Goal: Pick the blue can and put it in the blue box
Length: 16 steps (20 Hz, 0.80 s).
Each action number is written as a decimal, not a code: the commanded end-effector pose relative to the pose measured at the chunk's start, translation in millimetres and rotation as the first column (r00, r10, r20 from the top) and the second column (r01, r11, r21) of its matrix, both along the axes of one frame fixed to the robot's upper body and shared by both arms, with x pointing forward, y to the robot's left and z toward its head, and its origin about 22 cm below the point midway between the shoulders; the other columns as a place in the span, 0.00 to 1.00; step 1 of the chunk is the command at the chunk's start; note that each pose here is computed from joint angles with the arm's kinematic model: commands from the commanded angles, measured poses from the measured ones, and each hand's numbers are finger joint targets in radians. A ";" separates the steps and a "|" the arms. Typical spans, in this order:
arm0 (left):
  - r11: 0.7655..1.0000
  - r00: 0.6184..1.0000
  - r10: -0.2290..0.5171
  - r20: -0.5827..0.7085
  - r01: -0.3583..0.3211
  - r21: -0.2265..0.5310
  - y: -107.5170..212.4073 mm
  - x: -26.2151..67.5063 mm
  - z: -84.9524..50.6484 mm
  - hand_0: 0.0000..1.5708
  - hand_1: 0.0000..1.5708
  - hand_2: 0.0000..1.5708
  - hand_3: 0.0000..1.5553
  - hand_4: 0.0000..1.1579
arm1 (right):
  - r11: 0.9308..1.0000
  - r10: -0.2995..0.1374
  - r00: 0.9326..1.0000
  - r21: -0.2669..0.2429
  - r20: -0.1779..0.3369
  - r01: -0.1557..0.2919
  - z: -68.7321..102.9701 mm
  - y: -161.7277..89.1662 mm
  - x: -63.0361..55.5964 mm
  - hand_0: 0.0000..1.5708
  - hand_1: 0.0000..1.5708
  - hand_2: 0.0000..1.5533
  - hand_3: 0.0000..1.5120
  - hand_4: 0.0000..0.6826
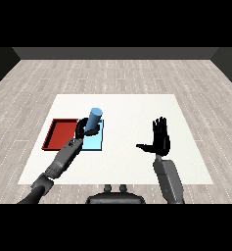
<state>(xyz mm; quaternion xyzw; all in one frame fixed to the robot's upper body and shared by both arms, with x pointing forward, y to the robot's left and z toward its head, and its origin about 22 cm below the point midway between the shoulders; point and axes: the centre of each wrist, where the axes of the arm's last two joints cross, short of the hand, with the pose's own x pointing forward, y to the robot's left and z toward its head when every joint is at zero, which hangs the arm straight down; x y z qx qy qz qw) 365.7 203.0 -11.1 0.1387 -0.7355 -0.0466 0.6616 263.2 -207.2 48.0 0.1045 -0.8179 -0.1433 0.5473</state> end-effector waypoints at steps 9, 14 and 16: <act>0.936 0.822 0.287 -0.491 -0.131 0.327 36.8 1.7 -51.7 0.47 0.47 0.44 0.31 0.79 | 0.999 -0.027 0.999 0.026 -0.029 0.028 -23.9 -20.3 -2.6 0.00 0.00 0.00 0.00 0.00; 0.921 0.760 0.345 -0.551 -0.163 0.352 24.3 -3.5 -68.4 0.57 0.57 0.52 0.37 0.73 | 0.999 -0.038 0.999 0.024 -0.034 0.039 -24.0 -27.5 6.0 0.00 0.00 0.00 0.00 0.00; 0.919 0.745 0.375 -0.552 -0.221 0.326 13.5 6.6 -58.8 0.88 0.88 0.77 0.00 0.65 | 0.999 -0.036 0.999 0.012 -0.036 0.036 -33.1 -15.3 9.4 0.00 0.00 0.00 0.00 0.00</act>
